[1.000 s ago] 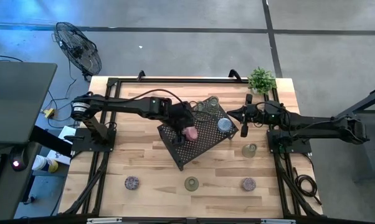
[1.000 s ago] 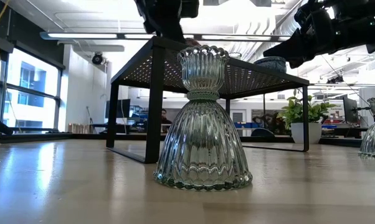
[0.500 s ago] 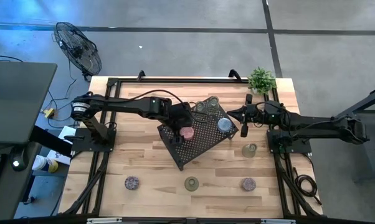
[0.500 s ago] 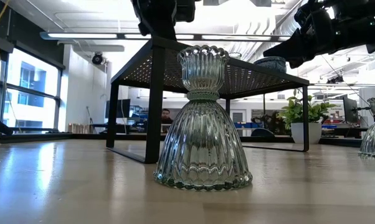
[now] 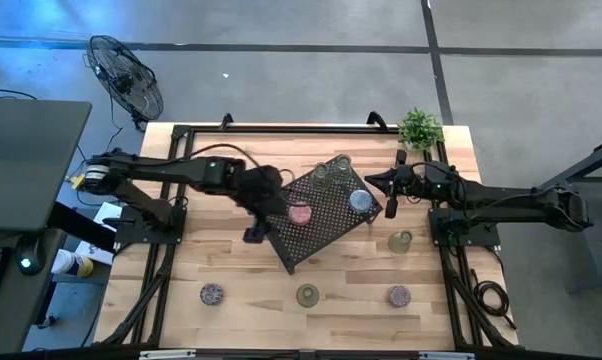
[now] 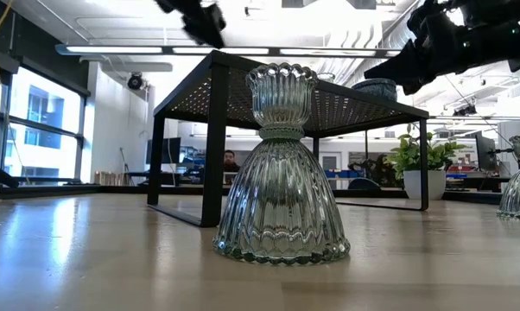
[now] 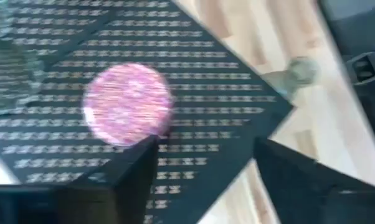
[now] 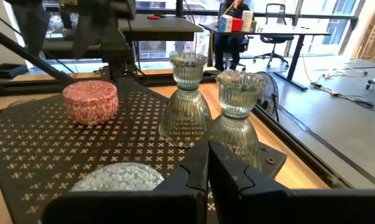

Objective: Pick & Place candle stick holders
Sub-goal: Put the pink scented candle on the shelf

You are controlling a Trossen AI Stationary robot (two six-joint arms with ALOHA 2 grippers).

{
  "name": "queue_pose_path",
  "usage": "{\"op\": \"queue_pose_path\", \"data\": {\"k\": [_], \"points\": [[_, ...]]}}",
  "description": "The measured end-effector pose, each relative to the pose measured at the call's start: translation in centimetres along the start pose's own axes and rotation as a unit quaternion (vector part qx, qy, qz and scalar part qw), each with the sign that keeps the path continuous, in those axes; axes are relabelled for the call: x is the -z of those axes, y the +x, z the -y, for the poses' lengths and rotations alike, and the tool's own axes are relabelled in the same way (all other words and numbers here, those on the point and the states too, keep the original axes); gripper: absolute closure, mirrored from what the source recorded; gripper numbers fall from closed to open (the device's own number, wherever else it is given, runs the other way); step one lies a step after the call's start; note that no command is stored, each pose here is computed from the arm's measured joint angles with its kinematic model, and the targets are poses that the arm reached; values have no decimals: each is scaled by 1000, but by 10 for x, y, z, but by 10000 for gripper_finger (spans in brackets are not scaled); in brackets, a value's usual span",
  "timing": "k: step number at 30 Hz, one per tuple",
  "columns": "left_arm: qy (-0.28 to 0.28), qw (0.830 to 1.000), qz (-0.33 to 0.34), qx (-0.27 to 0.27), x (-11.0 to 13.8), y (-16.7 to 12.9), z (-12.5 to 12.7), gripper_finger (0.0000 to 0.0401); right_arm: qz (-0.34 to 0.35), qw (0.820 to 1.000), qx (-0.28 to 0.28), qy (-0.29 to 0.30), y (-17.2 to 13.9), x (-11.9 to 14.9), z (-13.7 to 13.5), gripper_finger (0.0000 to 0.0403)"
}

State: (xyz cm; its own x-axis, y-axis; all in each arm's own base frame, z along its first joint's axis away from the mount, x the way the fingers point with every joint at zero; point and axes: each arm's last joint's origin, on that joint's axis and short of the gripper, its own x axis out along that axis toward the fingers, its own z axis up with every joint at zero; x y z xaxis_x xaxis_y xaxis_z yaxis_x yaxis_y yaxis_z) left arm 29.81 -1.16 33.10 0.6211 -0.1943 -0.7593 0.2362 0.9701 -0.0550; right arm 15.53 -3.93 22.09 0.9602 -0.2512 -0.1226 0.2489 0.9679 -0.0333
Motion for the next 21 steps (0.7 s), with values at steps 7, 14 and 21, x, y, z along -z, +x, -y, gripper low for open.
{"op": "queue_pose_path", "data": {"k": [7,14,21], "points": [[-2,989,140,37,58,-11,4,311,-33,999,3,6,-2,-33,-16,402],[-22,956,280,-82,115,-38,-3,396,-96,995,4,7,14,-76,-48,403],[-61,914,371,-150,161,-45,-18,390,-164,986,-31,-3,65,-112,-88,402]]}}
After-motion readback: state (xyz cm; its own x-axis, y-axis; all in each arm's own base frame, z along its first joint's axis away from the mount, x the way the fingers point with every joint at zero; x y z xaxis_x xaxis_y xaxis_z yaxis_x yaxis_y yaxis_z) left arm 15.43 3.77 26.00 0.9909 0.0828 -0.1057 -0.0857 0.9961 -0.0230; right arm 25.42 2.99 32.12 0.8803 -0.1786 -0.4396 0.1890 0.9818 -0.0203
